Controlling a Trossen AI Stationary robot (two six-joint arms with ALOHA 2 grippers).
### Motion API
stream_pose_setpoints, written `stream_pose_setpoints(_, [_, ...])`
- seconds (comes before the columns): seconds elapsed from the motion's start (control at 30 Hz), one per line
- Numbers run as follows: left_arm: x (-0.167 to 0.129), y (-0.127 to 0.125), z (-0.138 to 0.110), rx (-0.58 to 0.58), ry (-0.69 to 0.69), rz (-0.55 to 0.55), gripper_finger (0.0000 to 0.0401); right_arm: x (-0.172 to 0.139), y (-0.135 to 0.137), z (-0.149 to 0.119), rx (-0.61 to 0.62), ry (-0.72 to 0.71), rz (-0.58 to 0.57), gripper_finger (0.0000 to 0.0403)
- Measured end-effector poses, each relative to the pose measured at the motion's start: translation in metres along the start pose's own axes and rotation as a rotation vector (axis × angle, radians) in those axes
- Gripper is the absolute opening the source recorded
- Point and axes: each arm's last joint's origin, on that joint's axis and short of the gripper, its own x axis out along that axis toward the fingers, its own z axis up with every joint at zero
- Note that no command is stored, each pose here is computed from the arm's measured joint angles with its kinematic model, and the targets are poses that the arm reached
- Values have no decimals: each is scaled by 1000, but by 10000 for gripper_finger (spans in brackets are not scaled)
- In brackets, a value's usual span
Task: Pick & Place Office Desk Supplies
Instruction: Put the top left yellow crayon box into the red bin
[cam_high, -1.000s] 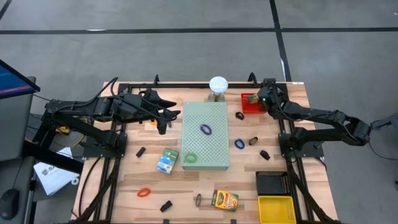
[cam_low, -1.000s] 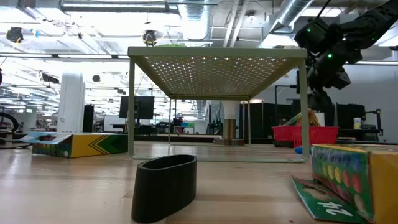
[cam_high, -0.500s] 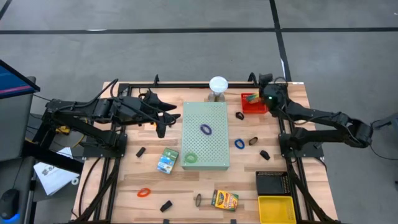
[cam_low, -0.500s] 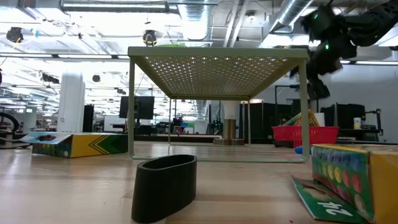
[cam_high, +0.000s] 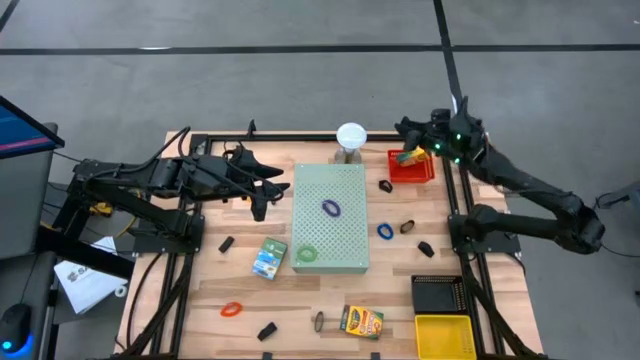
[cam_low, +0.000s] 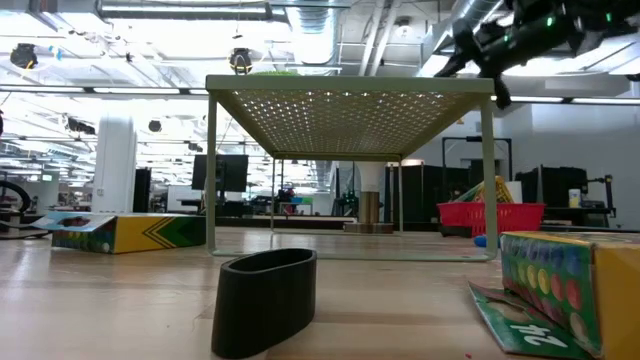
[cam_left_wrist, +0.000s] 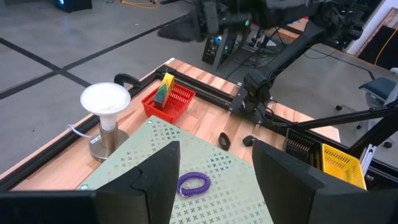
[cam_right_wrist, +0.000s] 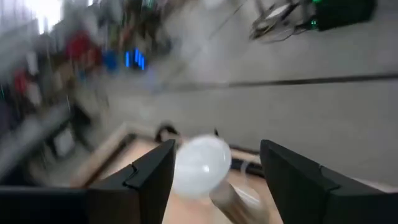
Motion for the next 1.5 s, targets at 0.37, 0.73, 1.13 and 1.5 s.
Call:
stream_pose_setpoints(0.37, [0, 0, 0, 25, 0, 0, 195, 3, 33, 61, -538, 607, -36, 230])
stream_pose_setpoints(0.73, [0, -1, 0, 34, 4, -9, 195, 87, 66, 52, -968, 1015, -114, 235])
stream_pose_setpoints(1.13, [-5, -11, -4, 103, 12, -60, 195, 105, 21, 31, -1192, 1237, -108, 235])
stream_pose_setpoints(1.5, [-11, -20, -8, 154, 18, -107, 195, 104, 0, 14, -1298, 1372, -8, 235])
